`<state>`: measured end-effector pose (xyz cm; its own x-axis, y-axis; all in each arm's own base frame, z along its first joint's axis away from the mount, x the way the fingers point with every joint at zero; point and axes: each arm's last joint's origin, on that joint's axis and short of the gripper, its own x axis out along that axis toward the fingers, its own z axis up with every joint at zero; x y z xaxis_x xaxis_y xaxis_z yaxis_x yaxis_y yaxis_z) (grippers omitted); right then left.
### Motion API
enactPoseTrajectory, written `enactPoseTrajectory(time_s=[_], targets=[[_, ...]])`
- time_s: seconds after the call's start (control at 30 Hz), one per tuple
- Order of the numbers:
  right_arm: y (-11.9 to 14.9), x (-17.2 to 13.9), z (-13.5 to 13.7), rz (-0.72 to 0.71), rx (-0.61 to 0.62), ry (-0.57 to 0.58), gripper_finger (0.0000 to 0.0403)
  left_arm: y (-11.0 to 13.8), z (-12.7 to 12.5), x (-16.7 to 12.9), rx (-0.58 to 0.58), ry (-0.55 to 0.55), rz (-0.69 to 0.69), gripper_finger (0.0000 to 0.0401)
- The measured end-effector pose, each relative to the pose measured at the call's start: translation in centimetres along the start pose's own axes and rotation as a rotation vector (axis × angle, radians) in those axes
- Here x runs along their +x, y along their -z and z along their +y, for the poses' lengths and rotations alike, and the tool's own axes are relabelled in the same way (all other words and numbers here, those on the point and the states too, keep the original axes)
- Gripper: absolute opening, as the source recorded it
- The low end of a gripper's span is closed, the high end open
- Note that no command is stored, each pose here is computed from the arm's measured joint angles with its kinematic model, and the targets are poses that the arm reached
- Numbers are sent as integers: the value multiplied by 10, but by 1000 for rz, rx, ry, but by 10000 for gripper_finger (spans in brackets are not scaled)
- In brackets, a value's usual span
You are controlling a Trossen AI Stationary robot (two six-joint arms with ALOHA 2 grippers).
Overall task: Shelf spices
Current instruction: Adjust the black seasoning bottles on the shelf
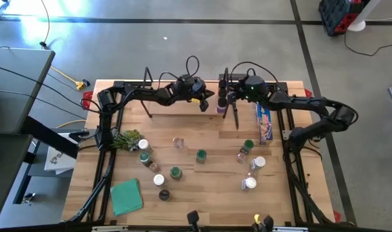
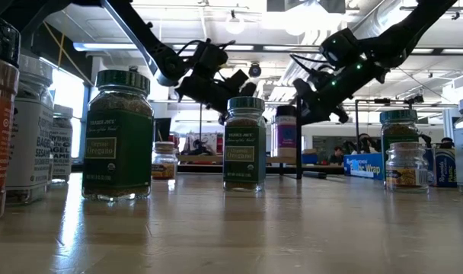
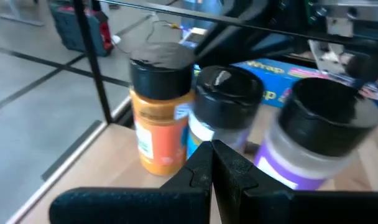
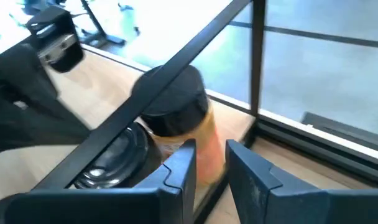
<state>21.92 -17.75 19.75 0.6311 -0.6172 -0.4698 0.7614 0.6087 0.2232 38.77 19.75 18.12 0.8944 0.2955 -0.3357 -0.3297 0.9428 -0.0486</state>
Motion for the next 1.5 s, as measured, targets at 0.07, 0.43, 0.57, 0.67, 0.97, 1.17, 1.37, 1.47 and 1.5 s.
enactPoseTrajectory(time_s=[0.07,0.43,0.57,0.67,0.97,1.17,1.37,1.47,1.5], targets=[[1,5,-3,4,7,-29,80,0,3,0,-1,-11,-2,0],[3,12,-6,21,-8,-98,80,2,7,-1,10,-21,21,0],[2,10,-6,18,-20,-95,80,3,7,-1,9,-18,31,0],[-2,7,-7,-6,-11,-64,80,4,7,-1,20,-18,37,0],[-5,6,-9,-48,59,3,80,5,7,-1,21,-23,47,0],[-2,6,-9,-6,55,-27,80,5,7,-1,20,-23,55,0],[3,6,-10,49,52,-25,80,7,7,-1,18,-23,71,0],[5,5,-10,72,45,-25,80,8,7,-1,17,-21,79,0],[4,4,-10,75,39,-24,80,8,7,-1,17,-21,81,0]])
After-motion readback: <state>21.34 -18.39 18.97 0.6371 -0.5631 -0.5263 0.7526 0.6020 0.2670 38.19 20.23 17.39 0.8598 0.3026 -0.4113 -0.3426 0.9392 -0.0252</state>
